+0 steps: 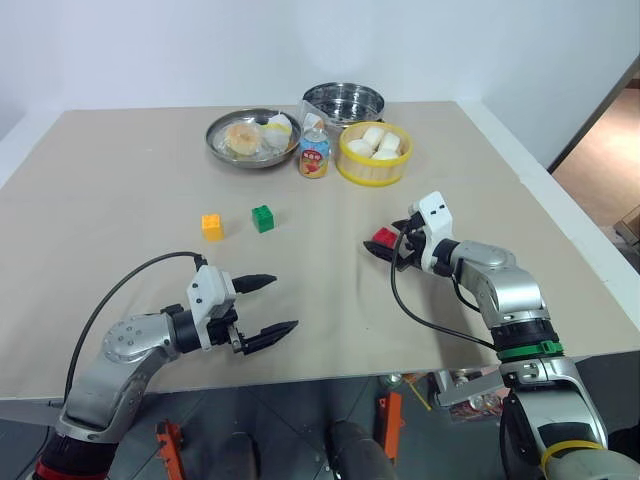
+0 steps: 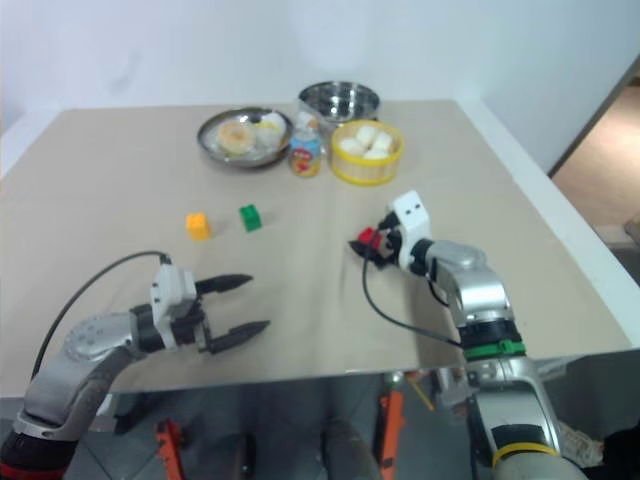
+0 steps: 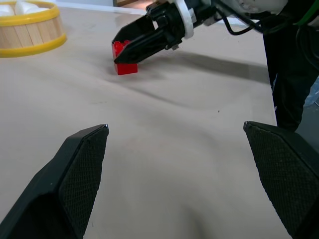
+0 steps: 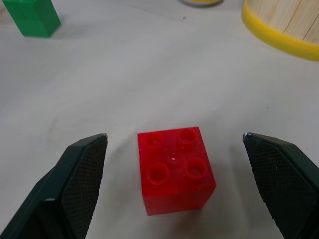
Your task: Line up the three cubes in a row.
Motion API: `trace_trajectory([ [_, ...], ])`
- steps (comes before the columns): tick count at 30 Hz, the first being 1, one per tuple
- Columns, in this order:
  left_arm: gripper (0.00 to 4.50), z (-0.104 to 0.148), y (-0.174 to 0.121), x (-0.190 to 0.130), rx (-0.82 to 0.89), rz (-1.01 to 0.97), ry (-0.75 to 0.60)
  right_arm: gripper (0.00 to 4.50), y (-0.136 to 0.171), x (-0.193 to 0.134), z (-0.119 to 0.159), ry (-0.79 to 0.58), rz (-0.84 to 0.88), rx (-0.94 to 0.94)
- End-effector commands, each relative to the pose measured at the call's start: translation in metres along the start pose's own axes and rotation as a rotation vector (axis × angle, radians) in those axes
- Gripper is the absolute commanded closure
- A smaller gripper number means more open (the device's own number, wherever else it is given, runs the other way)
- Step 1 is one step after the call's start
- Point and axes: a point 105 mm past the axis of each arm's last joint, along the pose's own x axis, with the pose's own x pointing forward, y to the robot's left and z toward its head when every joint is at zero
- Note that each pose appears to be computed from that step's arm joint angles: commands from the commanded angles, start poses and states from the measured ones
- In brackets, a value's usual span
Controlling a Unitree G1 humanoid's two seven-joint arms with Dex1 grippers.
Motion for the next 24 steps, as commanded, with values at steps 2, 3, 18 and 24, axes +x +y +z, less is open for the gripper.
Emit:
trace_trajectory([
  [2, 0.0, 0.011, -0.003, -0.001, 0.029, 0.009, -0.034, 0.52, -0.003, 0.0, 0.015, -0.043, 0.02, -0.017],
  [3, 0.0, 0.011, -0.003, -0.001, 0.029, 0.011, -0.033, 0.75, -0.003, 0.0, 0.015, -0.039, 0.026, -0.014],
  [18, 0.0, 0.004, 0.002, -0.007, -0.015, 0.075, -0.022, 3.25, 0.062, -0.001, 0.06, -0.135, 0.339, -0.185],
  [24, 0.0, -0.009, 0.007, -0.022, -0.08, 0.242, -0.001, 3.25, 0.118, 0.002, 0.052, -0.055, 0.657, -0.393],
])
